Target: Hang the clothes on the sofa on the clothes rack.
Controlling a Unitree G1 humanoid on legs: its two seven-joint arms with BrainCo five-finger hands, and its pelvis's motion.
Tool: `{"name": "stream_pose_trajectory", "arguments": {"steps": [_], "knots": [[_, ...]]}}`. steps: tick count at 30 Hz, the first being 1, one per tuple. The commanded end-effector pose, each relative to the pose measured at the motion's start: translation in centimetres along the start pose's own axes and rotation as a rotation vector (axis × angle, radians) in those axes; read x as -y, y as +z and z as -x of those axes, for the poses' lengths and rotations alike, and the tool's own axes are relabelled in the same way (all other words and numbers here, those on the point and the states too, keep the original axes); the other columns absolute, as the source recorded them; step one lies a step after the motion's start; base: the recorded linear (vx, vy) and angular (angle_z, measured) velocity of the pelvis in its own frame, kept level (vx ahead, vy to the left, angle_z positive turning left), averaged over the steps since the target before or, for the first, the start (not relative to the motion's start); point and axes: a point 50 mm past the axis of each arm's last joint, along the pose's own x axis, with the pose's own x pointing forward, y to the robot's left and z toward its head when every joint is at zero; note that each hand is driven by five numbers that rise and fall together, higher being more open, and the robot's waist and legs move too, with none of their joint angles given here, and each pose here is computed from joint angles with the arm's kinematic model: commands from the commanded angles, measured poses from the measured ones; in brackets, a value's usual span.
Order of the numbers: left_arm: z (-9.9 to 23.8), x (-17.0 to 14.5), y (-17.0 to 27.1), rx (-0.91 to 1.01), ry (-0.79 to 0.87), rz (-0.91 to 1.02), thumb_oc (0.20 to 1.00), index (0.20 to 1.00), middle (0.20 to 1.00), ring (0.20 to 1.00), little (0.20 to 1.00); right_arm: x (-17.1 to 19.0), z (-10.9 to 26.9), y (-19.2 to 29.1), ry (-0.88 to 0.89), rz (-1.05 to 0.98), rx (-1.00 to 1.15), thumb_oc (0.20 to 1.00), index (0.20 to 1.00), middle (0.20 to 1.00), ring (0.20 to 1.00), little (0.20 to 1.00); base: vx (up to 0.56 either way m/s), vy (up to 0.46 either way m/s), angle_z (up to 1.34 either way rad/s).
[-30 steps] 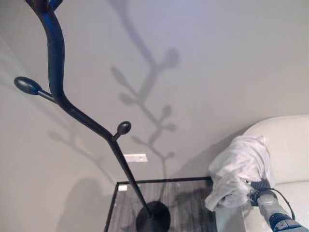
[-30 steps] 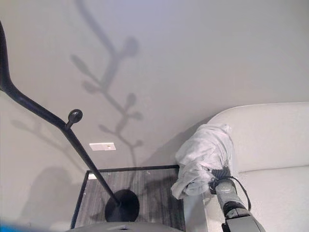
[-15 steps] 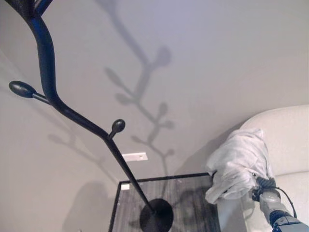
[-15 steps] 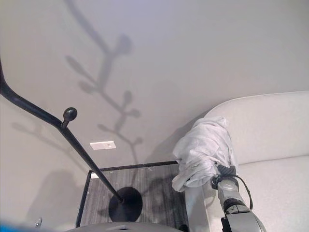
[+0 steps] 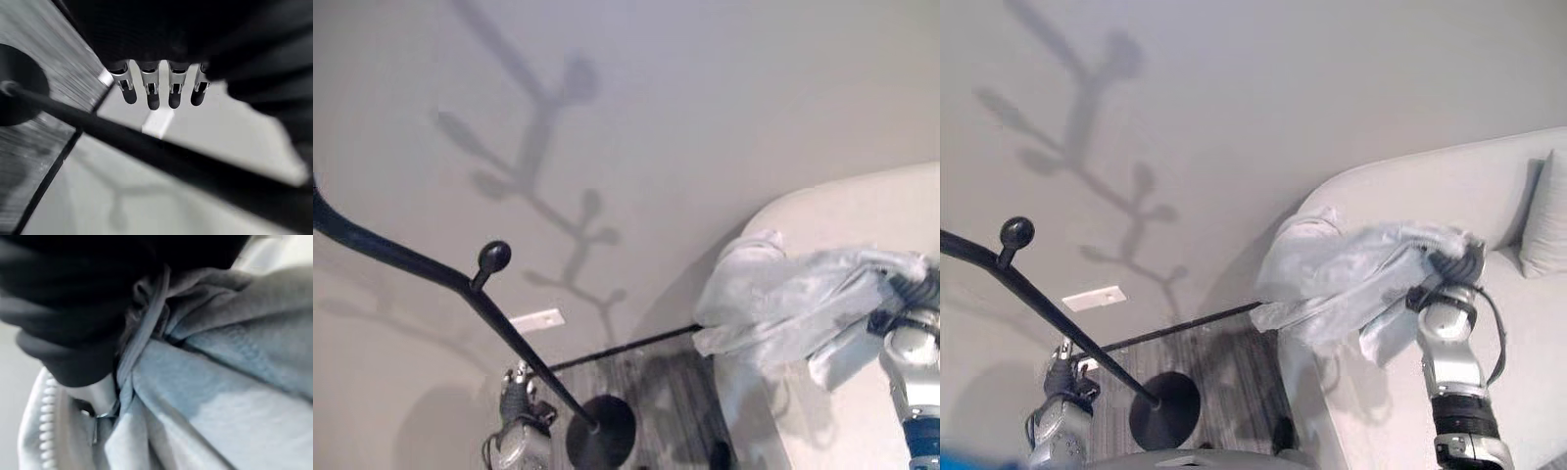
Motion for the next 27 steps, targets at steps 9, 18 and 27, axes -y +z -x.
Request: {"name": "stream_pose_trajectory", "arguments": {"steps": [9, 18, 27], "knots": [[1.3, 8.0, 5.4, 0.358, -0.502, -0.517, 1.0, 1.0, 1.0, 1.0, 1.0, 1.6, -4.5, 12.7, -0.114, -0.053, 0.518, 0.2, 0.2, 0.2, 0.2, 0.2, -0.03, -0.029, -0.04], [1.1, 6.6, 4.8, 0.333, -0.389, -0.529, 1.0, 1.0, 1.0, 1.0, 1.0, 1.8, -4.3, 13.0, -0.11, -0.023, 0.529, 0.2, 0.2, 0.2, 0.2, 0.2, -0.01, 0.014, -0.01], [1.0, 4.0, 4.7, 0.314, -0.253, -0.518, 1.0, 1.0, 1.0, 1.0, 1.0, 1.9, -4.8, 12.3, -0.107, 0.023, 0.492, 0.2, 0.2, 0.2, 0.2, 0.2, 0.0, 0.014, 0.08]]}}
